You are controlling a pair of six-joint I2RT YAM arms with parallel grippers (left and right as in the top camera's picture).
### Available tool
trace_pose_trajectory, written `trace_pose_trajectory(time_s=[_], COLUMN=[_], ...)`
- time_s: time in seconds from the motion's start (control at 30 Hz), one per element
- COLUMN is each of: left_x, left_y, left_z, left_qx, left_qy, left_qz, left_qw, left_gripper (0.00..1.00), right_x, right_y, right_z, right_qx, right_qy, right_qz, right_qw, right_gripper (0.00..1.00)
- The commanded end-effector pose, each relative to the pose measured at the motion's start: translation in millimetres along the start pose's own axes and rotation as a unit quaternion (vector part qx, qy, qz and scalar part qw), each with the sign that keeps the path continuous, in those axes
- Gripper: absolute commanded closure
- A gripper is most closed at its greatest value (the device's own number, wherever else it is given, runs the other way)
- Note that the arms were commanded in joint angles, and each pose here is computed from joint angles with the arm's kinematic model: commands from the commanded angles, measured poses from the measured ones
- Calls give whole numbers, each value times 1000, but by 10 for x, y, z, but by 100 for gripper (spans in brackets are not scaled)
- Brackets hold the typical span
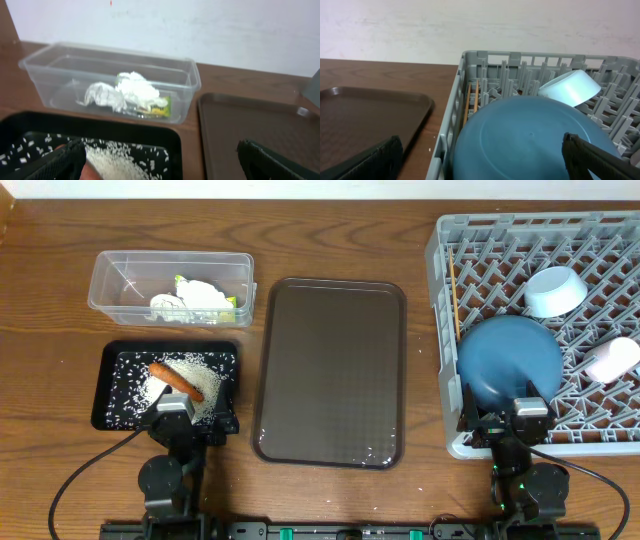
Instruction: Sort waste into correct bins and load items into the dishwasher rack
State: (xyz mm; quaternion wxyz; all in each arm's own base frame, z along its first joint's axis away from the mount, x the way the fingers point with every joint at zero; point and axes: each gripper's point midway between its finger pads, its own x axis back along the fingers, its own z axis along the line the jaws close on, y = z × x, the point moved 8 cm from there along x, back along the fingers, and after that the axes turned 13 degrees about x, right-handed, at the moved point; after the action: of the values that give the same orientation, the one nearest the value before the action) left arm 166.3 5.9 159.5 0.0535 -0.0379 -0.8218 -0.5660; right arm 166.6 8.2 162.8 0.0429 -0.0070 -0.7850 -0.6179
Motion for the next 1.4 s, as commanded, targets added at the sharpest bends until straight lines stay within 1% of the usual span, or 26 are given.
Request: trace_pose_trajectory(time_s=[0.0,0.67,1.0,1.13,1.37], left_x=[3,2,3,2,2], left_y=[-78,-91,-48,-103,-98], left_z=[5,-24,-50,-31,-29], left_qx=[-25,-37,-41,-40,-39], left_qy=[-8,-17,-26,-20,-18], left_qz=[5,8,-4,12,10], left_qw=[1000,999,999,999,999], left_gripper=[1,1,1,1,1], right_x=[0,0,0,0,0], right_y=[-15,-15,-15,-15,-15], right_z=[-18,-18,-18,-18,-18], right_qx=[-7,-7,-7,-7,-7], right_qy=[-6,-6,-6,-6,-6], right_qz=[4,4,4,4,4], right_qw=[1000,1000,1000,1000,1000], right_gripper=[1,1,1,1,1])
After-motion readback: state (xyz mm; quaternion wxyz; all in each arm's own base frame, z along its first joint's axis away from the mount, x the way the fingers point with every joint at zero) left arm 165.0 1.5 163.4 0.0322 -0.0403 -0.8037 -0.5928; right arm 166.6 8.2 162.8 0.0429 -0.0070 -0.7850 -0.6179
